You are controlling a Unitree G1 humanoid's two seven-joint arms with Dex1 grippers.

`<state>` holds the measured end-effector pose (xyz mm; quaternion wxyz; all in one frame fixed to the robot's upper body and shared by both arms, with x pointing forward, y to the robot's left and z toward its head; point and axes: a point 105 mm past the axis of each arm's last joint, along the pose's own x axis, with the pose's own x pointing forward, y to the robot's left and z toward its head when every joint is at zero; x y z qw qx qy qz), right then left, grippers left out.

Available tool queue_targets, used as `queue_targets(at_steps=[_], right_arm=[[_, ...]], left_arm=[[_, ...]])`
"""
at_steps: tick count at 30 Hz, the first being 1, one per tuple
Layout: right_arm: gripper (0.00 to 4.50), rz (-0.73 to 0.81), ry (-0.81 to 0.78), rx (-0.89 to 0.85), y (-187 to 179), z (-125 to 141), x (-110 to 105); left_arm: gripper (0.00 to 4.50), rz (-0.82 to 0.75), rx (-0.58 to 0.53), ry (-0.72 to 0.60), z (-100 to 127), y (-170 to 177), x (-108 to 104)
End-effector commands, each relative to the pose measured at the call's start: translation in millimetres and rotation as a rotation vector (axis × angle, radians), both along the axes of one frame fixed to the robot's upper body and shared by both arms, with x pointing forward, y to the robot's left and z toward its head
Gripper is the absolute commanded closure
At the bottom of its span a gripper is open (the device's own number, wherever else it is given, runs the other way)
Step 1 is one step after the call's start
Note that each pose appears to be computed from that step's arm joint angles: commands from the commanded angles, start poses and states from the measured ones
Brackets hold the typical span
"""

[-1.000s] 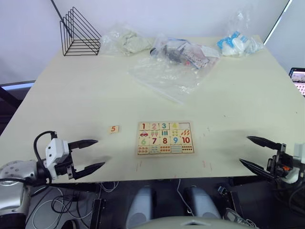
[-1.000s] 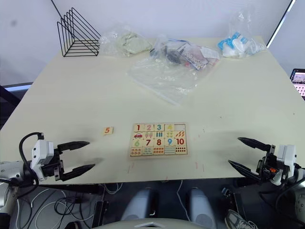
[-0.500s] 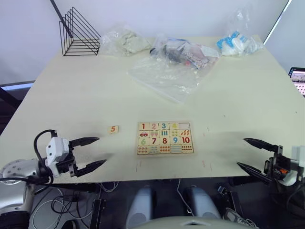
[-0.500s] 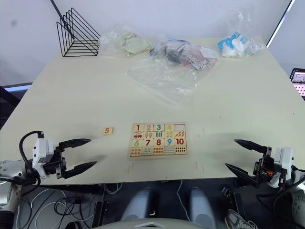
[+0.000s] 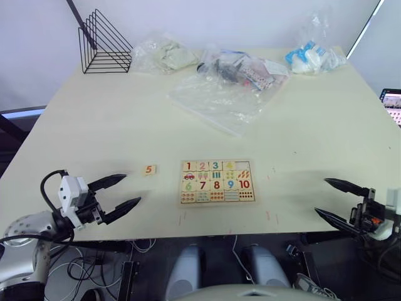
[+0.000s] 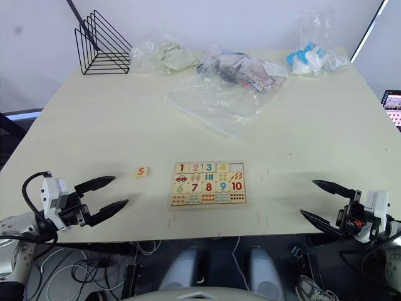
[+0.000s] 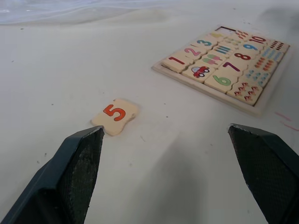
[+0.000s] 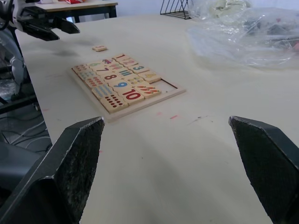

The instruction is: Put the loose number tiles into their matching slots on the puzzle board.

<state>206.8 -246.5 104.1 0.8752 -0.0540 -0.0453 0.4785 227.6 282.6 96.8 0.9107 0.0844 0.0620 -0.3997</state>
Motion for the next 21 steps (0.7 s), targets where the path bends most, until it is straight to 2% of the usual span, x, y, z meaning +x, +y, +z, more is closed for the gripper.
queue_targets(at_steps=[1,13,21], right_arm=[[0.00,-0.017,-0.030,-0.007,-8.5,8.9,-0.3],[0.00,-0.025,-0.014,-0.010,-11.9,1.9,-1.6],[0.00,-0.034,-0.011,-0.015,-14.5,-0.3,-0.9]], left_arm=[[0.03,0.036,-0.021,-0.042,15.5,2.2,-3.8],[0.03,0.058,-0.050,-0.006,12.3,-5.9,-23.9],[0.03,0.080,-0.056,-0.004,9.4,-8.0,-26.3]])
